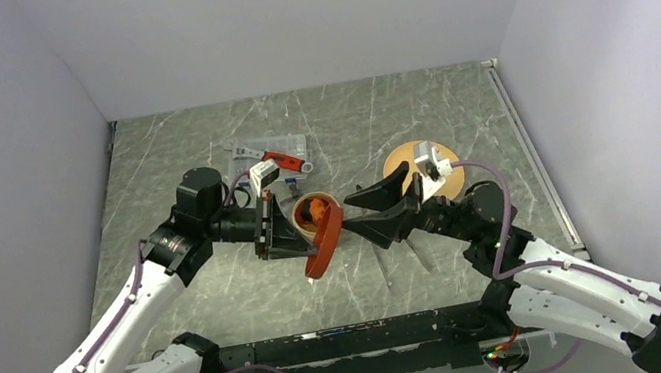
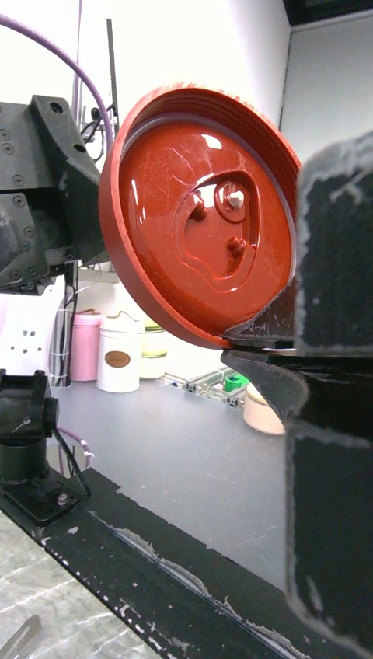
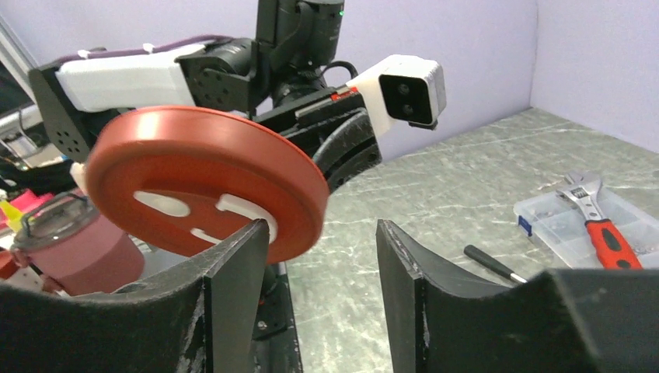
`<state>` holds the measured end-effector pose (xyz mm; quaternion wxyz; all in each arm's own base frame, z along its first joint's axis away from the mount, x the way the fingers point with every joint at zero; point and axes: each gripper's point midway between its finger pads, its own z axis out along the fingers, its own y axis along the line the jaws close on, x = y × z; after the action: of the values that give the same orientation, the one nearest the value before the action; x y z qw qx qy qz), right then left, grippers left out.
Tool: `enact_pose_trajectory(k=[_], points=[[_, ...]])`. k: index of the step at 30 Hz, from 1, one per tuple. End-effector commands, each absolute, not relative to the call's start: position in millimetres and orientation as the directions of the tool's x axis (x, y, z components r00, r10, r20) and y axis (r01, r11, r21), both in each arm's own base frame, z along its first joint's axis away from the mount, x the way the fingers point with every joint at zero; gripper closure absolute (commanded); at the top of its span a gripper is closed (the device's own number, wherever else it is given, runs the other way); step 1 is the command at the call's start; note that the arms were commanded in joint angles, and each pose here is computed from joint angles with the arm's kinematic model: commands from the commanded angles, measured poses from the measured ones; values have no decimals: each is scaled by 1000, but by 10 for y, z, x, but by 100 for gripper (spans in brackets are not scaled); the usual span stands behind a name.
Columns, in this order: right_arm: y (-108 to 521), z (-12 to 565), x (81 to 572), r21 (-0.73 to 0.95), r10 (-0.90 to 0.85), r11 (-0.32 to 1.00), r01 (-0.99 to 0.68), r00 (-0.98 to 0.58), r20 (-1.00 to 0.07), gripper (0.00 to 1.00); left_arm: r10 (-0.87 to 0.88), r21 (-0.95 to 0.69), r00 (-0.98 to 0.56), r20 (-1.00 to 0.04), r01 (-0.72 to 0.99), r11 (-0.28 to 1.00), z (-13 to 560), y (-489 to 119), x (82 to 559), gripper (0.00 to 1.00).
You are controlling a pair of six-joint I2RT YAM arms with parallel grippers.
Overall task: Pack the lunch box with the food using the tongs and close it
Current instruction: Pick up the box lid from the center of the board.
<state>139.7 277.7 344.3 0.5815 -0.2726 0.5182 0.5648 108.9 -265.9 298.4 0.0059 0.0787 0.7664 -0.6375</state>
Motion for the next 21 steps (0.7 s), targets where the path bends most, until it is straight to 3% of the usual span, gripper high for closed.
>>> enact_pose_trajectory(k=[1, 6, 10, 21], points=[[2791, 3696, 1356, 144, 390, 198, -970, -57, -919, 45, 181, -975, -970, -165, 188, 116, 3210, -2592, 912, 100], [2870, 3795, 1206, 58, 355, 106, -993, -17, -935, 55, 205, -977, -967, -150, 177, 118, 3219, -2568, 860, 100], [2889, 3849, 1113, 11, 341, 56, -998, 9, -940, 55, 216, -977, -965, -145, 174, 121, 3217, -2561, 845, 100], [2978, 3804, 889, -127, 211, -114, -985, 101, -972, 45, 283, -979, -951, -121, 162, 124, 3146, -2550, 713, 100]])
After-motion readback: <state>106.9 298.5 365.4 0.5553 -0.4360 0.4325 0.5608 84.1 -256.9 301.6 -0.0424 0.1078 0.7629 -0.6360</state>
